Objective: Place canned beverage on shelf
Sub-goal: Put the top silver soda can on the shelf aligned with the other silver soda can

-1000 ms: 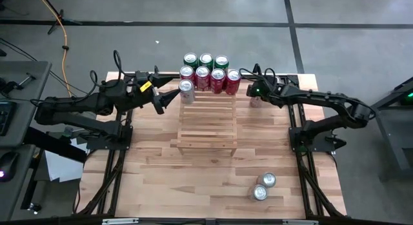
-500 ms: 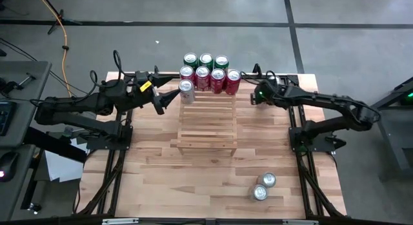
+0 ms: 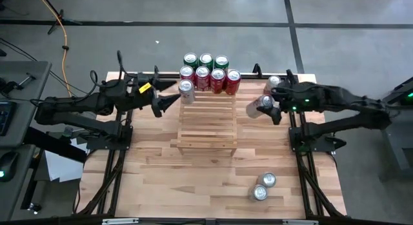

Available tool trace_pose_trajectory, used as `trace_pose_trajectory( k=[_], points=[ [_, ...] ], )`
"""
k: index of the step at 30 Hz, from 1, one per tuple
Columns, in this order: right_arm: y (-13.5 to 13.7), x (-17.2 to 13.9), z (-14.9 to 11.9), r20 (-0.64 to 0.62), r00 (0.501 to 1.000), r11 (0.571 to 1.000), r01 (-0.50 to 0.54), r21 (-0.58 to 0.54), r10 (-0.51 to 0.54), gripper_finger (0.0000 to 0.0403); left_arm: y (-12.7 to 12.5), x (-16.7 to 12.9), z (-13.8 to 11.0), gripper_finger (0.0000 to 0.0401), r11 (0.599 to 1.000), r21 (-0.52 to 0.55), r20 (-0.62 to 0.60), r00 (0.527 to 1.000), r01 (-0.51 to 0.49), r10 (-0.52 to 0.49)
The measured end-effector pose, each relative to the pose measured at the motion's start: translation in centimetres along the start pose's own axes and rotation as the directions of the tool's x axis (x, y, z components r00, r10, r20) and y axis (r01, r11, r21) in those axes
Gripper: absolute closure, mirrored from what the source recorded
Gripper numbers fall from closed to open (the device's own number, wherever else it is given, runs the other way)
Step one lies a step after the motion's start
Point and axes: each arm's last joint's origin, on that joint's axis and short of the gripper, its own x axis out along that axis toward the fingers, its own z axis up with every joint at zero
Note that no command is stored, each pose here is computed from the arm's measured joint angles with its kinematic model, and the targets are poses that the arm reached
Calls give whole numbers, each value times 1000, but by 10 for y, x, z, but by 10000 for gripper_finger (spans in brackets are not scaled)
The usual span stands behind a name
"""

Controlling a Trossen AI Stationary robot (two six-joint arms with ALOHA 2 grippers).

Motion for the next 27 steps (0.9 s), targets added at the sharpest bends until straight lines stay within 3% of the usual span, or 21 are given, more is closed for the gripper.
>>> trace_pose_trajectory(
  k=[6,11,17,22,27],
  points=[
    [57,9,43,10,989,965,-139,-223,145,114,-14,20,-9,27,984,-64,-76,983,165,-170],
    [101,40,67,-37,976,888,-212,-408,215,114,-36,50,-20,27,964,127,-206,957,235,-206],
    [127,65,87,-93,955,819,-291,-495,282,114,-55,76,-28,27,900,320,-336,924,296,-184],
    [141,76,96,-105,939,778,-332,-533,328,114,-64,86,-31,27,874,301,-387,886,382,-254],
    [150,87,102,-106,935,757,-338,-559,339,114,-65,92,-39,27,887,233,-419,865,398,-278]
  ],
)
